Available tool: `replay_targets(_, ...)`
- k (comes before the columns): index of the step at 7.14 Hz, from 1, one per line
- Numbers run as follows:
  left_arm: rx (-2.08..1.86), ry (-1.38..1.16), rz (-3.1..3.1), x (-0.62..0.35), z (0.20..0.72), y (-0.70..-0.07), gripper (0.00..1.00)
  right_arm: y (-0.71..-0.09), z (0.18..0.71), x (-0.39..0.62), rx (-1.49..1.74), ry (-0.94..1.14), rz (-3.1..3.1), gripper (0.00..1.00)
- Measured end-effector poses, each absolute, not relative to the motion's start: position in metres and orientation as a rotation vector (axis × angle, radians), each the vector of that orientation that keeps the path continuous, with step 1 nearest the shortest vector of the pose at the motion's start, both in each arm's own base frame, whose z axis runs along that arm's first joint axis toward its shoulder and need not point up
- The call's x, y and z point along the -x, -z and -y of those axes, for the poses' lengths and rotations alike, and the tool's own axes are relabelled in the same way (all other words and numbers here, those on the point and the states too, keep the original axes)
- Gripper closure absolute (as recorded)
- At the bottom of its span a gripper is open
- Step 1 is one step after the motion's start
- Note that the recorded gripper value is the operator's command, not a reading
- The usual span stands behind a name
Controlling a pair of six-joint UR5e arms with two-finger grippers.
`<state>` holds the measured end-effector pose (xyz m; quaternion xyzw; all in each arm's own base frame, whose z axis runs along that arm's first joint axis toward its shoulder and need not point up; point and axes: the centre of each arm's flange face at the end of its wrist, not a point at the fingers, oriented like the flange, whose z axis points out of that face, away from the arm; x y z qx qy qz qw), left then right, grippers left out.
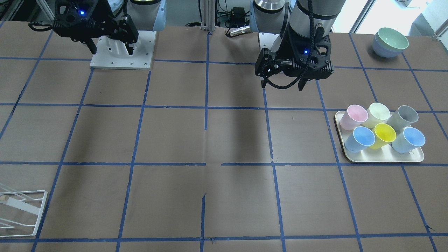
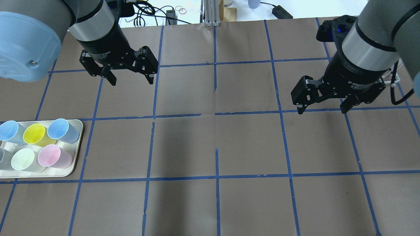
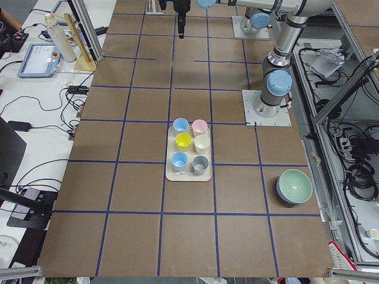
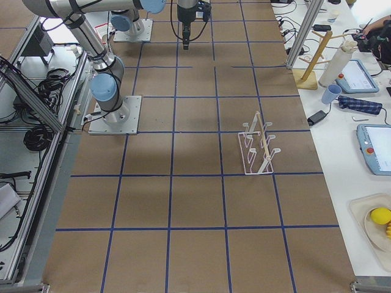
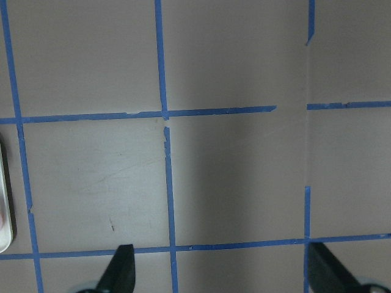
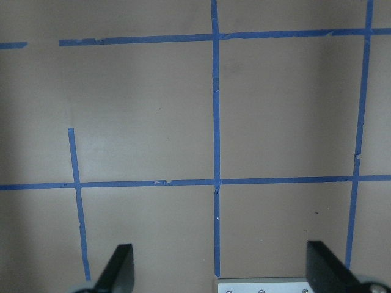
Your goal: Transfer IKEA cup to right arm and place on rack
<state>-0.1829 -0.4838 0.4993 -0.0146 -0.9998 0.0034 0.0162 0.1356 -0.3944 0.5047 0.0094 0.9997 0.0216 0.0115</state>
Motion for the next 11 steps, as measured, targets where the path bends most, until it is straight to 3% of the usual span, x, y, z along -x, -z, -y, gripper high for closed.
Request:
replay_targets(7,0.088,-0.014,3.108,0.178,0.482,-0.501,0.00,-0.509,0.396,-0.131,-0.041,-0.046,-3.125,0.00)
replay_targets(11,0.304,-0.015,3.097,0.089,0.496,-0.504,0.00,-0.507,0.396,-0.131,-0.041,-0.058,-3.130,0.00)
